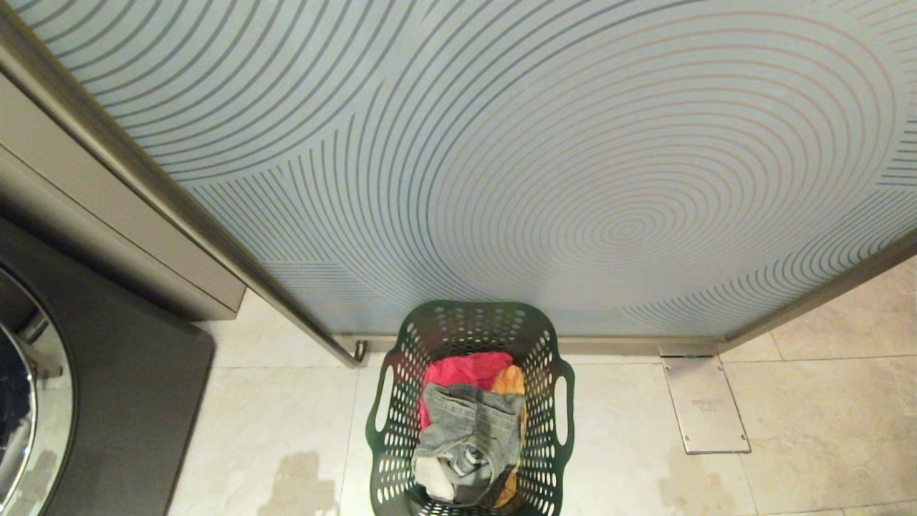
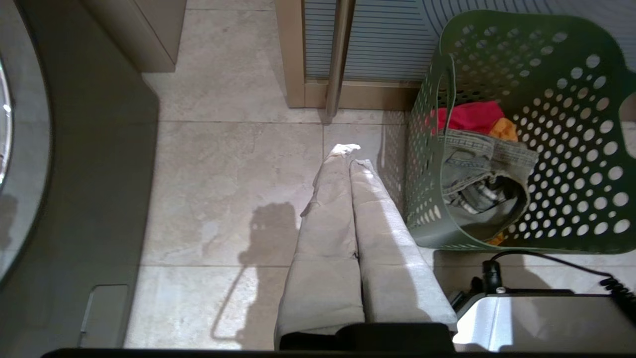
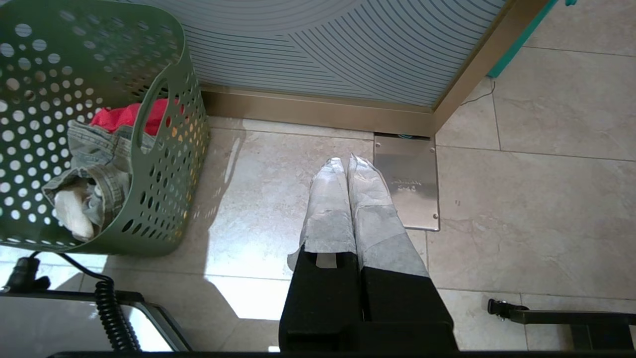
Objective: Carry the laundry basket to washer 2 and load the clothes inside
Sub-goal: Pick up the clothes basket and put it beside the washing machine
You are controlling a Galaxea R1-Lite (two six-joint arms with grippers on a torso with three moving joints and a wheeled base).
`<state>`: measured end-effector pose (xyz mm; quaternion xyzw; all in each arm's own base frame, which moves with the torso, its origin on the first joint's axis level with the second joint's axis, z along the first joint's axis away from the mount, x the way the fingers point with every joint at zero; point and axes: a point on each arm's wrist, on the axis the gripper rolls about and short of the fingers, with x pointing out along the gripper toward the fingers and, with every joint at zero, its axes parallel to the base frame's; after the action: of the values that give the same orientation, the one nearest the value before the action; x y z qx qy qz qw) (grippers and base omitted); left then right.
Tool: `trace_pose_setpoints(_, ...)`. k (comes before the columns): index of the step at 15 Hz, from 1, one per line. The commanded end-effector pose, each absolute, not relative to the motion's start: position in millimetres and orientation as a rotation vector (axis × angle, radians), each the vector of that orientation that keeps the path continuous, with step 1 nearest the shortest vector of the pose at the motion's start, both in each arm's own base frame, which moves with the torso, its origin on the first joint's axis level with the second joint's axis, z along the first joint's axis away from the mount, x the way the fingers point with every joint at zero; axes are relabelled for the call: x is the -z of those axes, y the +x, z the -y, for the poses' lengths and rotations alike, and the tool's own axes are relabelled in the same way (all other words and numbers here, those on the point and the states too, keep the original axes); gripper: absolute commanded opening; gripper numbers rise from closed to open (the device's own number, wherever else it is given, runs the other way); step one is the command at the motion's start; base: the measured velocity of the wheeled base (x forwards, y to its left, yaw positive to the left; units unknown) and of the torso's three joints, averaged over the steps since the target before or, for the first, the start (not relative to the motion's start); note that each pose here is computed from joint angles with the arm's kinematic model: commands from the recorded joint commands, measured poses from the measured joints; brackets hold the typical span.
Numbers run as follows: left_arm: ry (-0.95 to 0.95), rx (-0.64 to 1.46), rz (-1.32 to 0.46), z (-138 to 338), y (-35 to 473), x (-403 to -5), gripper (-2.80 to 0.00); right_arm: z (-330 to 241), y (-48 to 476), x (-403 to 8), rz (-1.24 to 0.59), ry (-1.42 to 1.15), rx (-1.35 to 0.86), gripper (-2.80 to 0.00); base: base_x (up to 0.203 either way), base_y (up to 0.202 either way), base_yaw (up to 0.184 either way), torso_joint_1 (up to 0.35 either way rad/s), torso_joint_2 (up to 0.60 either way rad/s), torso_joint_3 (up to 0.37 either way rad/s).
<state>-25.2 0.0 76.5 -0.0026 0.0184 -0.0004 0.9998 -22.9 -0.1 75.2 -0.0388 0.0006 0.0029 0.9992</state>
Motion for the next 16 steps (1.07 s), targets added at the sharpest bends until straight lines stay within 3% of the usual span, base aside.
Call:
trace_pose_setpoints(1, 0.033, 0.005, -0.036, 0.1, -25.3, -76.8, -2.8, 0.1, -24.0, -79.8, 0.015, -0.075, -0.006, -2.8, 0.0, 0.0, 0.0, 0.0, 0.0, 0.0)
trace_pose_setpoints(3, 0.083, 0.019, 0.005, 0.4, -29.3, -89.6, -2.8, 0.0, -30.2, -103.2, 0.066, -0.071, -0.007, -2.8, 0.0, 0.0, 0.0, 0.0, 0.0, 0.0)
trace_pose_setpoints(5, 0.09, 0.066, 0.046, 1.5, -37.2, -124.2, -2.8, 0.0, -43.3, -152.6, 0.102, -0.047, -0.013, -2.8, 0.0, 0.0, 0.0, 0.0, 0.0, 0.0)
trace_pose_setpoints(7, 0.059, 0.143, -0.098, 3.0, -23.5, -146.5, -2.8, -1.8, -31.8, -191.4, -0.03, 0.004, -0.092, -2.8, 0.0, 0.0, 0.0, 0.0, 0.0, 0.0)
trace_pose_setpoints(11, -0.041, 0.351, -0.497, 7.7, 29.1, -146.3, -2.8, -5.8, 40.3, -195.5, -0.43, 0.111, -0.24, -2.8, 0.0, 0.0, 0.0, 0.0, 0.0, 0.0)
trace_pose_setpoints(16, -0.103, 0.47, -0.825, 14.6, 103.3, -118.8, -2.8, -10.5, 146.1, -178.2, -0.567, 0.162, -0.286, -2.8, 0.0, 0.0, 0.0, 0.0, 0.0, 0.0)
